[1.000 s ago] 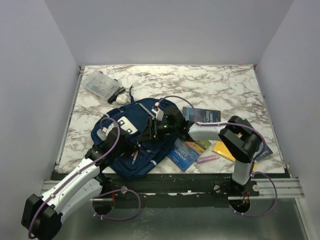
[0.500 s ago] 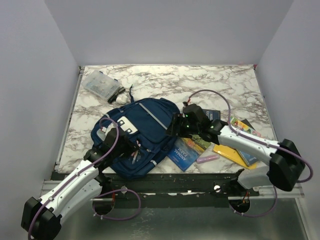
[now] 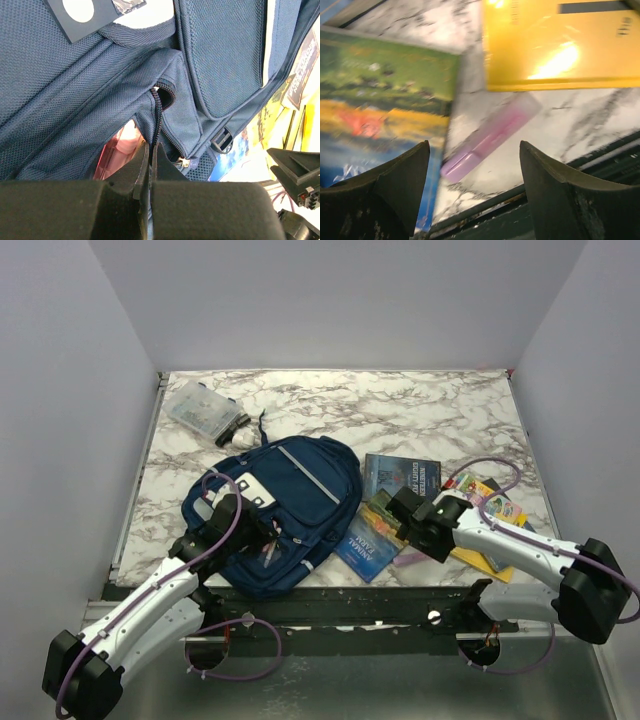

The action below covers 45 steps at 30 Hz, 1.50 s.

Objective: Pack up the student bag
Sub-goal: Pick up the stationery from the center of the board.

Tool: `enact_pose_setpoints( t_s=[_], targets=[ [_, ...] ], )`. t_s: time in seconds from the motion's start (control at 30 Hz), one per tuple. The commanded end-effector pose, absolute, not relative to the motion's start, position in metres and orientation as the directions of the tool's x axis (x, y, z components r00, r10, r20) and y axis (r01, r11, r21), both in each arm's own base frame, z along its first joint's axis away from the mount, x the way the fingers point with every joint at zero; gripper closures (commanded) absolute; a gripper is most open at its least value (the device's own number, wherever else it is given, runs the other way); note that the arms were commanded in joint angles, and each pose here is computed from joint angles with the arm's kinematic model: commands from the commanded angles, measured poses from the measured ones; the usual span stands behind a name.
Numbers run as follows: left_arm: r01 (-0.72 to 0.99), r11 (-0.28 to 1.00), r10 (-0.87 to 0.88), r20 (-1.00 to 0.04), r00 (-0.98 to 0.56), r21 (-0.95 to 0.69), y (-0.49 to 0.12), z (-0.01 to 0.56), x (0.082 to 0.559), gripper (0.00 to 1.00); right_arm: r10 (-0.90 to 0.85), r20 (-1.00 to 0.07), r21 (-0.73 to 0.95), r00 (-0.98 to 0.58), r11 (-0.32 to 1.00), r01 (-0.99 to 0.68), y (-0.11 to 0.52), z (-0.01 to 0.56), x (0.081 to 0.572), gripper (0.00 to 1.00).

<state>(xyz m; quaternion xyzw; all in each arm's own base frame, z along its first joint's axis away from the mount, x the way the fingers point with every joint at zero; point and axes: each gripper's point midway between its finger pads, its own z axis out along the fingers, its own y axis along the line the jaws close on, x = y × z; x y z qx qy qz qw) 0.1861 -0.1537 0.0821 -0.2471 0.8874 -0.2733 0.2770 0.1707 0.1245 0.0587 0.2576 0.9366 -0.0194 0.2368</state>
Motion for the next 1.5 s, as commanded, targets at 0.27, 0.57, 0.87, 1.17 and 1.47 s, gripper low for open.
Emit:
enact_pose_setpoints(
  t_s=[0.27, 0.57, 0.87, 1.17, 1.47],
  targets=[
    [-0.229, 0.741, -0.576, -0.423, -0.699, -0.631, -0.154, 0.104, 0.197, 1.00, 0.641, -0.516, 0.013, -0.568, 0.669, 0.743, 0.079, 0.030, 0.165, 0.32],
    [-0.232, 0.739, -0.580, -0.422, -0.697, -0.633, -0.153, 0.104, 0.196, 1.00, 0.700, -0.499, 0.051, -0.511, 0.613, 0.788, 0.075, 0.012, 0.159, 0.47],
    [-0.234, 0.742, -0.577, -0.422, -0.699, -0.628, -0.152, 0.105, 0.196, 1.00, 0.770, -0.468, 0.107, -0.435, 0.538, 0.836, 0.071, 0.003, 0.149, 0.59],
    [-0.244, 0.735, -0.585, -0.411, -0.699, -0.633, -0.154, 0.100, 0.197, 1.00, 0.775, -0.494, 0.136, -0.394, 0.516, 0.846, 0.063, 0.015, 0.150, 0.87],
    [-0.239, 0.733, -0.581, -0.403, -0.707, -0.637, -0.157, 0.103, 0.197, 1.00, 0.695, -0.528, 0.257, -0.488, 0.679, 0.688, 0.081, 0.055, 0.176, 1.00]
  ],
)
